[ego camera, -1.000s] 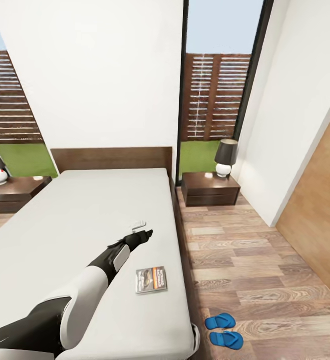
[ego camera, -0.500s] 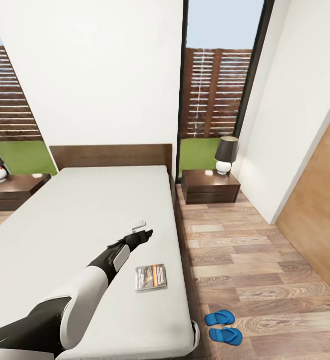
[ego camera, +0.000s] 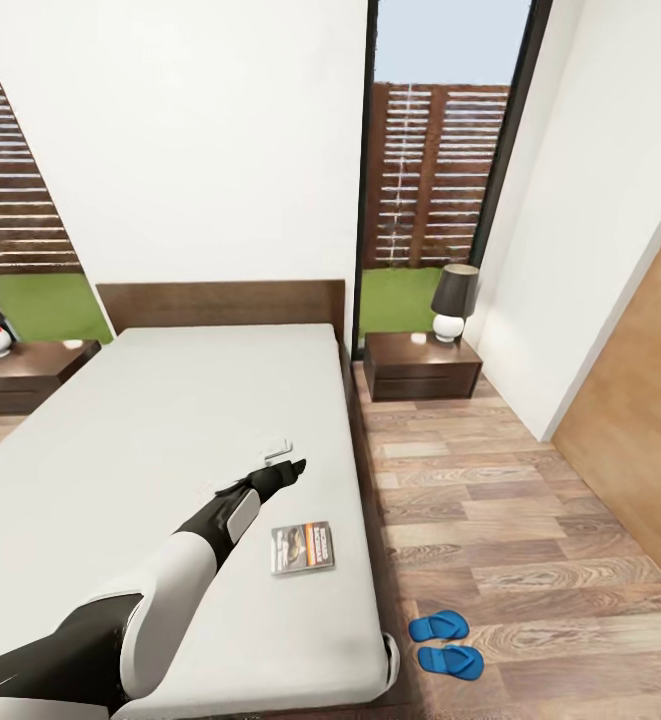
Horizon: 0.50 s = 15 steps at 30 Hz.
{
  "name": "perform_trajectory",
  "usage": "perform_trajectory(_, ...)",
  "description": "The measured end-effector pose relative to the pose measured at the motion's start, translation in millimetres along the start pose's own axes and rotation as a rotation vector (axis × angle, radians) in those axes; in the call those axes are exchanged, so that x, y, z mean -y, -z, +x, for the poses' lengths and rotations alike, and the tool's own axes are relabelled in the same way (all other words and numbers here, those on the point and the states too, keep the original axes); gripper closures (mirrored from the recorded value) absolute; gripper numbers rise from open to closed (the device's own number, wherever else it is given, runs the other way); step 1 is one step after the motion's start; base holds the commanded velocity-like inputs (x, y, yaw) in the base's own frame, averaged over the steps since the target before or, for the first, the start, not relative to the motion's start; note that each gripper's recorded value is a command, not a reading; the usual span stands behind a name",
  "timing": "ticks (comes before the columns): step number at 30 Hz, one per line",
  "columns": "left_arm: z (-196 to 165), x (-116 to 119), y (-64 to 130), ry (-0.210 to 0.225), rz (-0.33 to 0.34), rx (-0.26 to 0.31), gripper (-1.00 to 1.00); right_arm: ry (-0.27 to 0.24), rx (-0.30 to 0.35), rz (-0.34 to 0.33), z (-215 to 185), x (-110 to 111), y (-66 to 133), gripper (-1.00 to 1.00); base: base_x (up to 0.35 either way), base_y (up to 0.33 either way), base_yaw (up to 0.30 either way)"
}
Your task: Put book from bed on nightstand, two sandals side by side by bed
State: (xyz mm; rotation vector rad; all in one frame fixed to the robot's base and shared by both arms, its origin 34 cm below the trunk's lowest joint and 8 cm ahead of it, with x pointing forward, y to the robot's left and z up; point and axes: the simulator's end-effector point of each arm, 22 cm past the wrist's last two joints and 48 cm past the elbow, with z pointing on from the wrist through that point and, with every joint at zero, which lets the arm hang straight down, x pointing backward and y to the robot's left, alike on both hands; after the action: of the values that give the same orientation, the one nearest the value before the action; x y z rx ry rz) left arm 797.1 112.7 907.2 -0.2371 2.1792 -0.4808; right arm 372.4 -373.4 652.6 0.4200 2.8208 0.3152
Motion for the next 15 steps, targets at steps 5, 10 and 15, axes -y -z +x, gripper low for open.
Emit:
perform_trajectory(5, 4, -2, -2.4, 0.002, -0.002, -0.007, -1.0, -0.001, -0.007, 0.003, 3, 1, -1.1, -1.0, 0.0, 0.0, 0.0)
perform_trajectory(10, 9, -5, -4.7, 0.004, -0.005, -0.014, -1.0, -0.002, -0.015, 0.007, 6, 3, -2.1, -1.0, 0.0, 0.0, 0.0)
perform_trajectory(15, 13, -7, -7.0, 0.006, -0.008, -0.021, -1.0, -0.004, -0.022, 0.009, 9, 4, -3.3, -1.0, 0.0, 0.0, 0.0)
